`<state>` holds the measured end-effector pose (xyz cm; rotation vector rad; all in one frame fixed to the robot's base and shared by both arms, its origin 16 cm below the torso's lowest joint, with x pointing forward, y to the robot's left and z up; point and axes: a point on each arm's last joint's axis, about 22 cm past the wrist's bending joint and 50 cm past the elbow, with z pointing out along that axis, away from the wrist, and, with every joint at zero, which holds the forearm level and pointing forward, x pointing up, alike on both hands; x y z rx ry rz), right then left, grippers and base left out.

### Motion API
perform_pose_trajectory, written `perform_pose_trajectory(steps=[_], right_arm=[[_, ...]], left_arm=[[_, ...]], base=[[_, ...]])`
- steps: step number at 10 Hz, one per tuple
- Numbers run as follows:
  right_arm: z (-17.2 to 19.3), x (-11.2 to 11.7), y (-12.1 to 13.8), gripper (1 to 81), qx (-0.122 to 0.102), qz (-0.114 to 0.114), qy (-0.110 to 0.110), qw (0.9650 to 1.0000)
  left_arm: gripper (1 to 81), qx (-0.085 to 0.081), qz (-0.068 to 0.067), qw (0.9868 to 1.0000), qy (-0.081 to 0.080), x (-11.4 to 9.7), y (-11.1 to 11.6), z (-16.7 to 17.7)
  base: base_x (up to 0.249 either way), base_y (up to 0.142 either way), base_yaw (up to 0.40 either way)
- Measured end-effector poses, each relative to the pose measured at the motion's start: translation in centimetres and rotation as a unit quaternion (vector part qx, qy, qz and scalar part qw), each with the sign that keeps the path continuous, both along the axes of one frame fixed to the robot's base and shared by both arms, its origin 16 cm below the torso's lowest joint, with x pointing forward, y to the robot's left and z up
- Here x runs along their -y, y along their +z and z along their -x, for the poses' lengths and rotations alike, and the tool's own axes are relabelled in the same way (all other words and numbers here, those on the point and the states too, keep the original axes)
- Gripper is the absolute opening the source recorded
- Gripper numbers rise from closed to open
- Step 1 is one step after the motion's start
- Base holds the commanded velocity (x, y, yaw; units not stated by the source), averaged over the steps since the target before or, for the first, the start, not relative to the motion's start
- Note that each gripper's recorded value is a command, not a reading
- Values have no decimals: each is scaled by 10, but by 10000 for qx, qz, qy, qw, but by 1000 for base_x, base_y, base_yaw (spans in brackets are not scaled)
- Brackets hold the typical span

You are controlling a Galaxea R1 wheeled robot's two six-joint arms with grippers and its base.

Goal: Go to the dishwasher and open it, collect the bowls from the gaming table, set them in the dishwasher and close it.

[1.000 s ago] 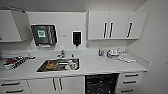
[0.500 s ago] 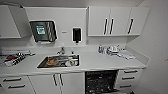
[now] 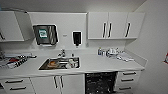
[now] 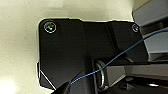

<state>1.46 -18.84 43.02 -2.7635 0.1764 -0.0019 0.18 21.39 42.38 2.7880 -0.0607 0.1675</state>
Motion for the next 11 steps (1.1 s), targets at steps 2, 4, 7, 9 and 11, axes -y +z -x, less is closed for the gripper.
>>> perform_pose_trajectory(steps=[2, 4, 7, 9, 11], right_arm=[[16, 1, -1, 811, -223, 7, 8, 9998], [7, 1, -1, 811, -235, 14, 3, 9997], [14, 4, -2, 811, -272, 45, 17, 9996], [17, 1, -2, 811, -286, 28, 18, 9996], [7, 2, -2, 811, -173, 41, 18, 9998]], left_arm=[[811, -206, -8, 9998, 0, -1, 0, 14], [811, -233, 0, 9997, 1, 0, -1, 5], [811, -261, -13, 9997, 1, -2, 0, 11], [811, -240, -12, 9997, 1, -2, 0, 8], [811, -133, -15, 9999, 1, -2, 0, 0]], base=[[0, 0, 0], [0, 0, 0], [0, 0, 0], [0, 0, 0], [0, 0, 0]])
